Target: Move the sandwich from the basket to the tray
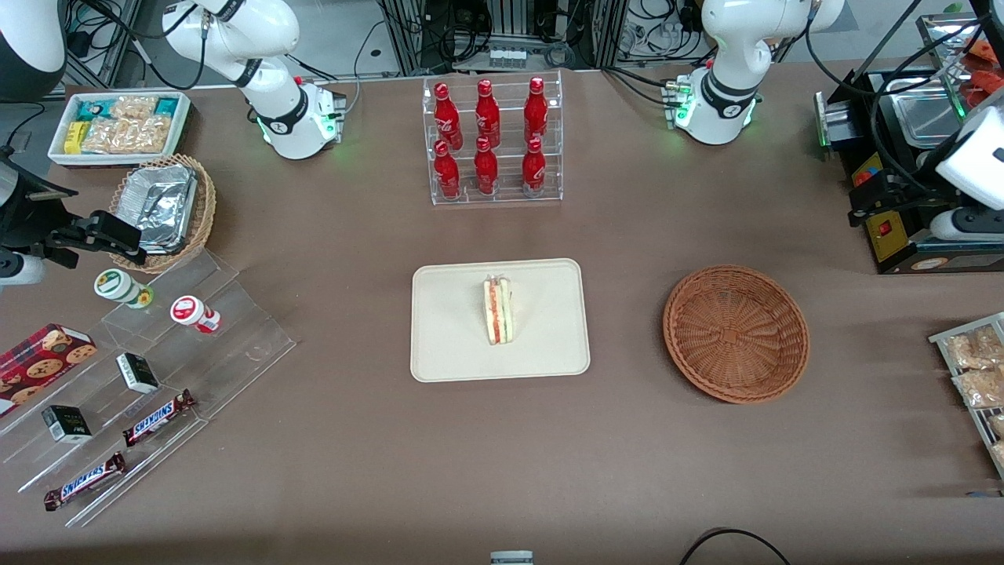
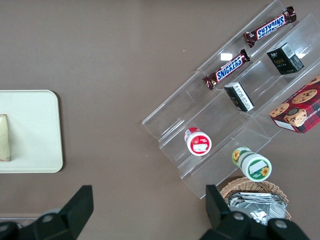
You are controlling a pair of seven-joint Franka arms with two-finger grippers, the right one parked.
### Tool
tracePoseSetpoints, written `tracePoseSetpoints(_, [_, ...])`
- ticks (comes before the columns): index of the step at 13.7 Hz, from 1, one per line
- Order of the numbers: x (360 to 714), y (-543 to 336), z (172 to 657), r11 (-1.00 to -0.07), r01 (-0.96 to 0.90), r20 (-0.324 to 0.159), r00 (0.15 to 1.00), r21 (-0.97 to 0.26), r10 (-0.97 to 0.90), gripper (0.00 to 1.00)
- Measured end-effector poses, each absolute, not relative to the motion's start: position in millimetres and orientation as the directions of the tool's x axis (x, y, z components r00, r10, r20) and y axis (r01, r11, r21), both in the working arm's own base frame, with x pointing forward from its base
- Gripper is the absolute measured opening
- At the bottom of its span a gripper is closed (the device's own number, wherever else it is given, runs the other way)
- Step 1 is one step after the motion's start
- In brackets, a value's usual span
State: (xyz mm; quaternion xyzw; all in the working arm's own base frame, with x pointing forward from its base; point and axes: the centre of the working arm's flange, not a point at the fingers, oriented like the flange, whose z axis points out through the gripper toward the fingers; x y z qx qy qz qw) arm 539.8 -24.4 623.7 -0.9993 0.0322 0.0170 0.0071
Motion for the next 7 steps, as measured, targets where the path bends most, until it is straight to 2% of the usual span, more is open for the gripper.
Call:
tracePoseSetpoints(4, [543.1, -46.1, 621.2, -0.995, -0.102, -0.037, 0.994, -0.012, -0.102, 1.0])
tracePoseSetpoints(7, [545.0, -39.0, 631.6, -0.996, -0.089, -0.015, 0.996, -0.013, -0.089, 1.0])
